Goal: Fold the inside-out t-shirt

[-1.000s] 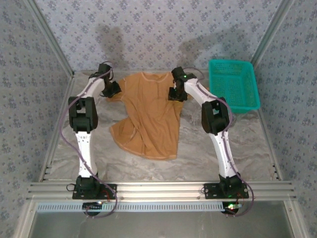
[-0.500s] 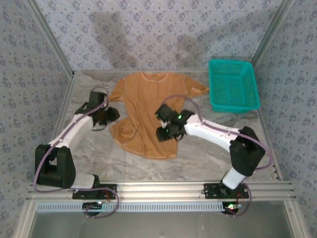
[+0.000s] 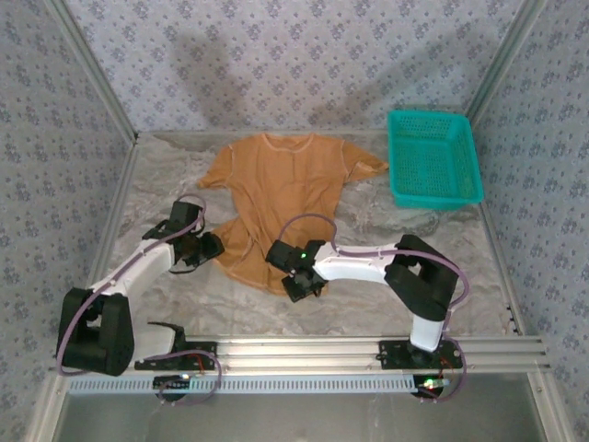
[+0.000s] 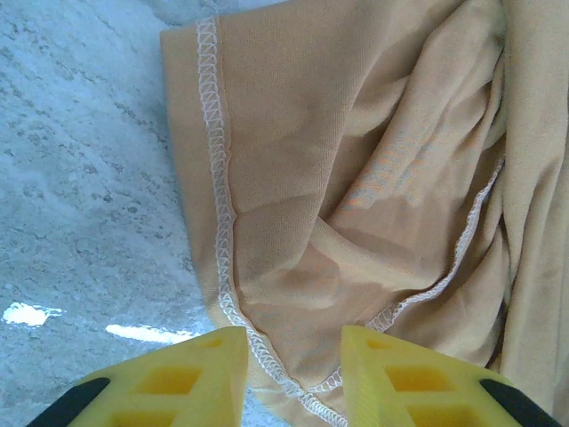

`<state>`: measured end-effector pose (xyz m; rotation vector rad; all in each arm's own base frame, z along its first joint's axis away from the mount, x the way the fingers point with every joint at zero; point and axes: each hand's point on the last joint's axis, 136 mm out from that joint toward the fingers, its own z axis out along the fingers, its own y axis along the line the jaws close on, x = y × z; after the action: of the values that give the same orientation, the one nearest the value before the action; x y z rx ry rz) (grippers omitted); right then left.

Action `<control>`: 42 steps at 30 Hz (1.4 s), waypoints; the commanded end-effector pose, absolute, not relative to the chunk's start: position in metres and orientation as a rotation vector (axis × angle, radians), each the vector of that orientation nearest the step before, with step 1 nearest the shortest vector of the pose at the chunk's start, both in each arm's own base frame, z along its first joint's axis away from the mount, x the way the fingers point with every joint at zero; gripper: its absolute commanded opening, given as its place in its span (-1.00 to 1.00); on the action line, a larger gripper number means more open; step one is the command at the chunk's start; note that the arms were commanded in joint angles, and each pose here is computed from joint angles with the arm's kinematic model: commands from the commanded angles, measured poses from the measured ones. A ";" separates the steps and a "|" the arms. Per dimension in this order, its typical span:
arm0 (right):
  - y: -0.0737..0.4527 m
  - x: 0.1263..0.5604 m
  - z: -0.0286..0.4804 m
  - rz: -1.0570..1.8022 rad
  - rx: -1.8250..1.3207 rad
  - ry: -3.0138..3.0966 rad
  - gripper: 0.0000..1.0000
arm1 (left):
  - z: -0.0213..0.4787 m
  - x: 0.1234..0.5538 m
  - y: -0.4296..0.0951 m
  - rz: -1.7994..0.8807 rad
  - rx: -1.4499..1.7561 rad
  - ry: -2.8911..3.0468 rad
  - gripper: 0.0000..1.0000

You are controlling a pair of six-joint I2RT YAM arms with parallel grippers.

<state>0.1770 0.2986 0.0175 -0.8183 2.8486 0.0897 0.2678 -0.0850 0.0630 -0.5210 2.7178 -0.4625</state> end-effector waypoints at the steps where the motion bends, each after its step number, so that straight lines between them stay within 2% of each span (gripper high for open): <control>1: 0.288 0.169 0.001 0.033 -0.799 2.887 -0.10 | 0.071 0.266 -0.082 -0.439 -0.502 2.713 -0.35; 3: 0.287 0.169 -0.003 0.015 -0.802 2.899 -0.26 | 0.074 0.265 -0.082 -0.444 -0.492 2.709 -0.35; 7: 0.286 0.170 0.001 -0.012 -0.808 2.902 -0.84 | 0.081 0.263 -0.088 -0.493 -0.462 2.703 -0.33; 9: 0.287 0.171 0.013 -0.009 -0.809 2.894 -0.97 | 0.086 0.264 -0.095 -0.547 -0.434 2.688 -0.32; 17: 0.307 0.183 0.077 0.210 -0.822 2.822 -0.95 | 0.111 0.259 -0.160 -0.748 -0.097 2.613 -0.30; 22: 0.305 0.196 0.095 0.388 -0.732 2.828 -0.93 | 0.113 0.243 -0.206 -0.834 0.165 2.549 -0.28; 27: 0.293 0.210 0.092 0.570 -0.574 2.861 -0.89 | 0.107 0.228 -0.235 -0.878 0.420 2.457 -0.27; 31: 0.291 0.219 0.093 0.648 -0.482 2.882 -0.89 | 0.104 0.217 -0.254 -0.793 0.653 2.289 -0.13; 34: 0.289 0.222 0.092 0.678 -0.429 2.904 -0.89 | 0.101 0.218 -0.257 -0.649 0.756 2.220 -0.11; 42: 0.289 0.232 0.107 0.784 -0.378 2.859 -0.90 | 0.079 0.233 -0.271 -0.464 0.900 2.214 -0.05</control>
<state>0.2354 0.2878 0.0948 -0.3977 2.8760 0.7006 0.2133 -0.2619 0.0696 0.8525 2.3044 -0.5534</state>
